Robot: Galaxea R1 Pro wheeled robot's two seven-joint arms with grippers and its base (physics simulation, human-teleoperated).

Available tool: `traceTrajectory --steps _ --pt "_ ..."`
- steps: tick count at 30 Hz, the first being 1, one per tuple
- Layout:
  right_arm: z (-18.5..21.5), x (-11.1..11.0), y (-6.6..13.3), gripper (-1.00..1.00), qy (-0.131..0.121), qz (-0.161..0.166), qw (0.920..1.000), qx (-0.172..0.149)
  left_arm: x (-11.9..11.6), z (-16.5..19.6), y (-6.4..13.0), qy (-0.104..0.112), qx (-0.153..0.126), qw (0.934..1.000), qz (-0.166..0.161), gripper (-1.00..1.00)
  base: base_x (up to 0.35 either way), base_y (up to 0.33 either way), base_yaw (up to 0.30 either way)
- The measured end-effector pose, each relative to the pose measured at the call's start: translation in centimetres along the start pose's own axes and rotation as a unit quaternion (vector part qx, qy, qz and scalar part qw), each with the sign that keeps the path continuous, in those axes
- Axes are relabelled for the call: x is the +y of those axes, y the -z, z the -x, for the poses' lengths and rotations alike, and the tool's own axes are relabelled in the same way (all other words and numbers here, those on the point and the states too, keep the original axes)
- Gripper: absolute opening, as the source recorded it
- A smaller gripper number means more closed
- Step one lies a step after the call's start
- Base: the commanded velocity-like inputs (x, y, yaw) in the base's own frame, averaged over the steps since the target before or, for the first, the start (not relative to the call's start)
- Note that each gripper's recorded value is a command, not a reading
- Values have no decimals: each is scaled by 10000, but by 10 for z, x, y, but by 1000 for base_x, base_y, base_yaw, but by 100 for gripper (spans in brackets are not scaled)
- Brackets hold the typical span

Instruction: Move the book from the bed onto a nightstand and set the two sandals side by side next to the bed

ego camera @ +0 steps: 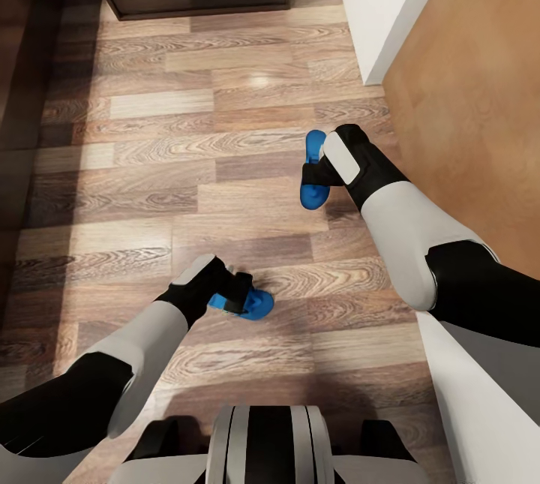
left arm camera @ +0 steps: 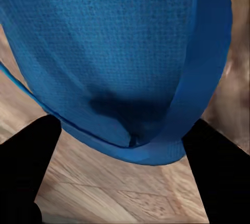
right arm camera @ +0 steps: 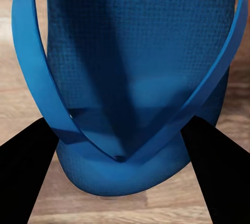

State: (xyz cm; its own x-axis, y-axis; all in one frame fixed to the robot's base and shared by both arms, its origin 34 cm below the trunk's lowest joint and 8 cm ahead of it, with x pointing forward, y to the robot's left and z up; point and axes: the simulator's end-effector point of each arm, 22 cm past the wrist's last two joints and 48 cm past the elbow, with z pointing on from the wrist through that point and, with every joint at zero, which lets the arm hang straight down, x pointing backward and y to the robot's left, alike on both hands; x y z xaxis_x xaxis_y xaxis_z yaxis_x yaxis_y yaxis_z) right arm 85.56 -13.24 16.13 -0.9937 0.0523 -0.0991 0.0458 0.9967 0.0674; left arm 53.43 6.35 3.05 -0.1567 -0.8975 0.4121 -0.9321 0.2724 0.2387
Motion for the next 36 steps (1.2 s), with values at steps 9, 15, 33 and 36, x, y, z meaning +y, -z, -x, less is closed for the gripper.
traceTrajectory --steps 9,15,33,36 --pt "-1 0 -3 -100 13 -7 10000 19 13 1 -10 85 76 9998 141 -100 0 0 0" --pt "-1 0 -3 -100 15 -6 10000 17 13 0 -10 85 82 9998 140 -100 0 0 0" --pt "-1 0 -3 -100 16 -4 10000 17 13 1 -10 99 81 9998 147 -100 0 0 0" --pt "-1 0 -3 -100 16 -5 10000 18 13 1 -10 99 81 9998 147 -100 0 0 0"
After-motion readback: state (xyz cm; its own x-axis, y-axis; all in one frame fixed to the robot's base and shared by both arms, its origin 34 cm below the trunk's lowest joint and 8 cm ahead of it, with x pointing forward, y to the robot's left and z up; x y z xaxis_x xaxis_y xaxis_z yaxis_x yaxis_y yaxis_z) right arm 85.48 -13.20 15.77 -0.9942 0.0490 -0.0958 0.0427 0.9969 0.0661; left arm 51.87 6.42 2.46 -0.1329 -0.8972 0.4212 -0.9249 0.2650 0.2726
